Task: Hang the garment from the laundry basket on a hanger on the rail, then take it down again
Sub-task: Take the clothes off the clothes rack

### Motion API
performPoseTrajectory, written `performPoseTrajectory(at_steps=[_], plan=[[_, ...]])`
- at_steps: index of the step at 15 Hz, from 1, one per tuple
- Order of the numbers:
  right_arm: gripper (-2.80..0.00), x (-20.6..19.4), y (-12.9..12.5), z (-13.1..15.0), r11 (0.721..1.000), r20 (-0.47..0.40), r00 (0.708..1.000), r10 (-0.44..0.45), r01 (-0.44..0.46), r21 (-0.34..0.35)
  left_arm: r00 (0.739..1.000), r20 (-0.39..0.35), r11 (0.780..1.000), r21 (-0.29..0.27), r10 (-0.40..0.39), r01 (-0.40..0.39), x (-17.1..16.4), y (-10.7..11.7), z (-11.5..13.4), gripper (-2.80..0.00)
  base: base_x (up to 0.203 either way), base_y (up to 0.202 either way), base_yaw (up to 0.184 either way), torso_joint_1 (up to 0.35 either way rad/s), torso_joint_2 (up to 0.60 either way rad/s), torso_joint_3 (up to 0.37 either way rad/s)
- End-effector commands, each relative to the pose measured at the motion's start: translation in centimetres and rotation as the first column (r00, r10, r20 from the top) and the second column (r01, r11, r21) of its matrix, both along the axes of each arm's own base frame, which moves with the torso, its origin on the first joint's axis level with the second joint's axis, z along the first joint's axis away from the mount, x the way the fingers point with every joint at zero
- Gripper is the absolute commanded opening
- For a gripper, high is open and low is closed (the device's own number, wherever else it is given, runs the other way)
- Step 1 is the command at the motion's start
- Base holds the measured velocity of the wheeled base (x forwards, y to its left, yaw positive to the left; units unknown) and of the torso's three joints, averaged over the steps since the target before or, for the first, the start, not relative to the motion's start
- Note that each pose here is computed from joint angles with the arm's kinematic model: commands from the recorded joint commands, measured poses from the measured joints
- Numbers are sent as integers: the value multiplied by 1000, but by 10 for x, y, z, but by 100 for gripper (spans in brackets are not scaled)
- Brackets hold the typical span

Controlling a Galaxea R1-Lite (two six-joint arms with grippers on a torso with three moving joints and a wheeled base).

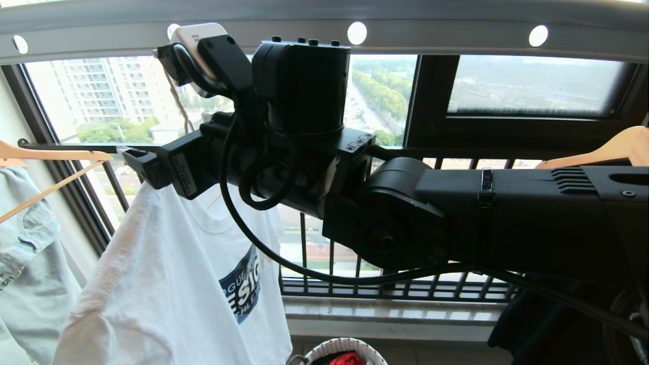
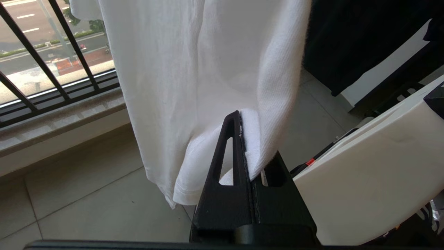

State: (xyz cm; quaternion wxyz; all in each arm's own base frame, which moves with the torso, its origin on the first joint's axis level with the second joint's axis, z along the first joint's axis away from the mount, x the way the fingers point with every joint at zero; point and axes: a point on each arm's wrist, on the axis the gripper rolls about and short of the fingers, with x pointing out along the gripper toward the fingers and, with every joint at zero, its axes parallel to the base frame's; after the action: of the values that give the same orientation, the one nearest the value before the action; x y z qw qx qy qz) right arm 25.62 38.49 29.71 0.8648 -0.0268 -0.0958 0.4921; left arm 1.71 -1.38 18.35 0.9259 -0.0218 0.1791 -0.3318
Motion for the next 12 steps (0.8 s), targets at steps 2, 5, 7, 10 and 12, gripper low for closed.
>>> performPoseTrajectory(at_steps=[2, 5, 7, 10, 12], plan=[[0, -2, -4, 7, 1000, 10, 1000, -1, 1, 13, 998, -44, 999, -7, -36, 36, -6, -2, -7, -280, 0, 0, 0, 0, 0, 0], [0, -1, -7, 10, 1000, 14, 1000, -7, 7, 18, 997, -67, 999, -2, -45, 45, -10, -2, -19, -280, 0, 0, 0, 0, 0, 0], [0, 0, -7, 10, 1000, 13, 1000, -10, 10, 18, 997, -69, 999, 0, -45, 45, -12, -3, -23, -280, 0, 0, 0, 0, 0, 0], [0, 0, -6, 8, 1000, 10, 1000, -14, 14, 15, 996, -78, 999, -1, -44, 44, -15, -3, -31, -280, 0, 0, 0, 0, 0, 0], [0, -1, -8, 10, 1000, 12, 1000, -16, 16, 20, 997, -73, 999, 2, -39, 40, -17, -4, -32, -280, 0, 0, 0, 0, 0, 0]])
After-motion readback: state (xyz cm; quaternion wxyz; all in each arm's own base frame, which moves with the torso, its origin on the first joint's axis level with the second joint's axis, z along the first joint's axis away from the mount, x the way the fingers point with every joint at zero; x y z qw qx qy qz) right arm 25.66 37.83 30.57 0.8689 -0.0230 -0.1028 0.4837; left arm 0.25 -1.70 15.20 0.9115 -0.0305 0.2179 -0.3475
